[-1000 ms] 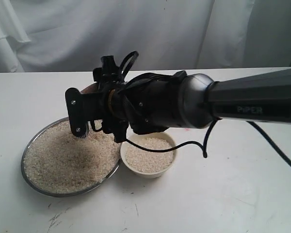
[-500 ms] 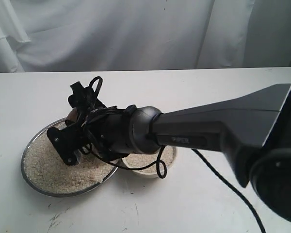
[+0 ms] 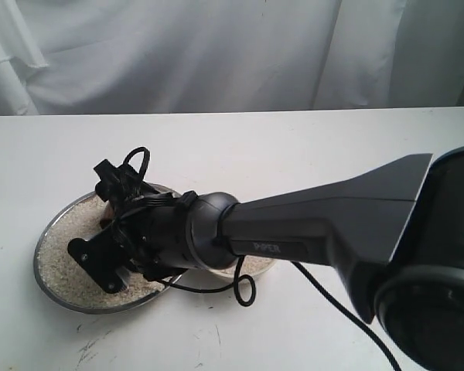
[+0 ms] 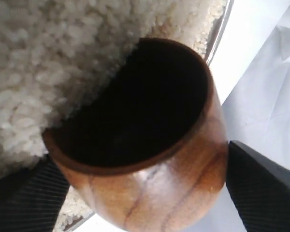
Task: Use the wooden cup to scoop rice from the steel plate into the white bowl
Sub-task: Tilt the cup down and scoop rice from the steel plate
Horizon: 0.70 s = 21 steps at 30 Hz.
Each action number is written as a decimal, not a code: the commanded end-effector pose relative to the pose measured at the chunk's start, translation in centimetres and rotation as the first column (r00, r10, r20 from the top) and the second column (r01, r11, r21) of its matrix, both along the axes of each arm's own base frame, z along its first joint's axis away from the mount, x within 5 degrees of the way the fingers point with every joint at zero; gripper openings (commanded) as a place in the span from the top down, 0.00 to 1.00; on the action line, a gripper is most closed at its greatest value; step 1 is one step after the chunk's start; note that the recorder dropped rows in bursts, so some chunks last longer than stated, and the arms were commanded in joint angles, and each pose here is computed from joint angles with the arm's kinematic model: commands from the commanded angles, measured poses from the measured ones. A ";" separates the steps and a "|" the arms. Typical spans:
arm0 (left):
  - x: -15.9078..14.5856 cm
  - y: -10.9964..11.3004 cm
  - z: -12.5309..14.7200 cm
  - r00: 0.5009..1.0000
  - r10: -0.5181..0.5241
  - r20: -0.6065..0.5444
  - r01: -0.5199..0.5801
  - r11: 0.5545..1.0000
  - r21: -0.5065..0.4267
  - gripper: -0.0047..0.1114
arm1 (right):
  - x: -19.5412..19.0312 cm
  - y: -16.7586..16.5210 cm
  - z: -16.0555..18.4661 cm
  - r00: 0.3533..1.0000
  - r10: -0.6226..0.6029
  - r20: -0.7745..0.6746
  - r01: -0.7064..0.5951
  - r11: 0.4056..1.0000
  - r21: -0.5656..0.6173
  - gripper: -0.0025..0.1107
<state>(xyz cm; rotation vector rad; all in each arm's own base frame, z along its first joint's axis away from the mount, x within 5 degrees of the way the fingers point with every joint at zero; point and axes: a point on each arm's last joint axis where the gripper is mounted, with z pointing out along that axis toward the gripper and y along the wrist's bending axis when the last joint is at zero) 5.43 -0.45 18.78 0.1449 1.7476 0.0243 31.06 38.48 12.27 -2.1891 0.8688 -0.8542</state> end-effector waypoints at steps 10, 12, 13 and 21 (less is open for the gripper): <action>0.1 0.0 0.1 1.000 -0.005 0.005 0.005 1.000 -0.003 0.96 | -0.8 -0.1 -0.5 0.992 -0.014 -0.124 0.013 1.000 -0.011 0.98; 0.1 0.0 0.1 1.000 -0.005 0.005 0.005 1.000 -0.005 0.96 | -1.0 0.0 -0.7 0.986 -0.022 -0.165 0.025 1.000 0.015 0.98; 0.1 0.0 0.1 1.000 -0.005 0.005 0.005 1.000 -0.005 0.96 | -1.1 0.0 -0.7 0.983 -0.020 -0.184 0.025 0.999 0.022 0.98; 0.1 0.0 0.1 1.000 -0.005 0.005 0.005 1.000 -0.005 0.96 | -1.2 0.0 -1.0 0.960 -0.049 -0.276 0.076 0.993 0.088 0.98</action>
